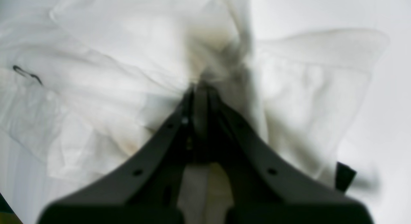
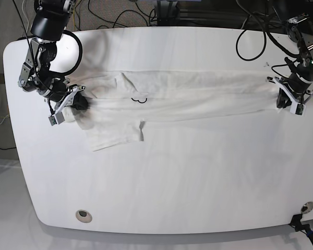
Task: Fold the T-shirt properly
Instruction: 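Pull the strip's end with the left gripper away from the right gripper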
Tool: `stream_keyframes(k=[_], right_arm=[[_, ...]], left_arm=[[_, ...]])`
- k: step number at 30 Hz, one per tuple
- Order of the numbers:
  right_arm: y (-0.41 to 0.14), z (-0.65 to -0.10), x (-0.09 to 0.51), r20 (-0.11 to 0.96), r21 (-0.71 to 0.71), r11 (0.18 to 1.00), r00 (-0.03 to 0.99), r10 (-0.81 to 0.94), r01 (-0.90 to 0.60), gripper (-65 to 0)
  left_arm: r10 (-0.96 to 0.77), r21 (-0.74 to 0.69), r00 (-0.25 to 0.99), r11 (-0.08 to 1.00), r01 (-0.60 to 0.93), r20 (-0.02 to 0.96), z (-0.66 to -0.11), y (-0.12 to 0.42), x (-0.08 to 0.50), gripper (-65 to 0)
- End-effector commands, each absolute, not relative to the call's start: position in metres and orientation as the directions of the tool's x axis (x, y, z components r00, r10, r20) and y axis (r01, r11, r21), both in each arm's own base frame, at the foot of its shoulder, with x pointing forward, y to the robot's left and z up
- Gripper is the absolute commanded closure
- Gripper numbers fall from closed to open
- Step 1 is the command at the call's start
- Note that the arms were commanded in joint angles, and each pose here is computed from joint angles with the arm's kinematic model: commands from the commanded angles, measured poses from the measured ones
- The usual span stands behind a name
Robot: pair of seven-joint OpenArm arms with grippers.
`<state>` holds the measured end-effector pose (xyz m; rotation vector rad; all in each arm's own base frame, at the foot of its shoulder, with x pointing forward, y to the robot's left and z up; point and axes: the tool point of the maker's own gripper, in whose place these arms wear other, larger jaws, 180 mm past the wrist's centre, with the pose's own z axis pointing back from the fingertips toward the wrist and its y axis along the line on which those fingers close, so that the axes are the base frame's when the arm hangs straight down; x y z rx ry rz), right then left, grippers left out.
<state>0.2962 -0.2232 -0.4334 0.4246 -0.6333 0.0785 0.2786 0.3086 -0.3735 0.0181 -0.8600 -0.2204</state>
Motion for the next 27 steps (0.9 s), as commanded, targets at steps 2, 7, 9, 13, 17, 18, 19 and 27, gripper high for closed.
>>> stream_keyframes(k=[2,7,9,13,17,18,19,27], right_arm=[[-0.235,-0.454,0.272,0.478,0.303,0.936,0.878,0.015,-0.181,0.0],[-0.235,-0.455,0.271,0.477,0.303,0.936,0.879,0.015,-0.181,0.0],[-0.235,-0.455,0.271,0.477,0.304,0.935,0.879,0.014,-0.18,0.0],[-0.235,-0.454,0.272,0.478,0.305,0.935,0.878,0.013,-0.18,0.0],[-0.235,-0.454,0.272,0.478,0.305,0.935,0.878,0.013,-0.18,0.0],[-0.235,-0.454,0.272,0.478,0.305,0.935,0.878,0.013,-0.18,0.0],[-0.235,-0.454,0.272,0.479,0.306,0.935,0.878,0.013,-0.18,0.0],[-0.235,-0.454,0.272,0.479,0.306,0.935,0.878,0.013,-0.18,0.0]], left_arm=[[-0.175,0.122,0.614,0.984,0.128,0.77,-0.361,0.341,0.292,0.0],[-0.145,0.11,0.63,0.989,0.094,0.763,-0.364,0.361,0.3,0.0],[-0.136,0.103,0.635,0.991,0.09,0.76,-0.366,0.362,0.301,0.0],[-0.136,0.102,0.637,0.991,0.09,0.759,-0.367,0.362,0.3,0.0],[-0.136,0.102,0.641,0.991,0.09,0.756,-0.368,0.362,0.298,0.0],[-0.136,0.102,0.641,0.991,0.09,0.756,-0.368,0.362,0.298,0.0],[-0.137,0.102,0.641,0.991,0.092,0.755,-0.369,0.362,0.298,0.0],[-0.154,0.123,0.638,0.988,0.094,0.754,-0.363,0.369,0.3,-29.2]])
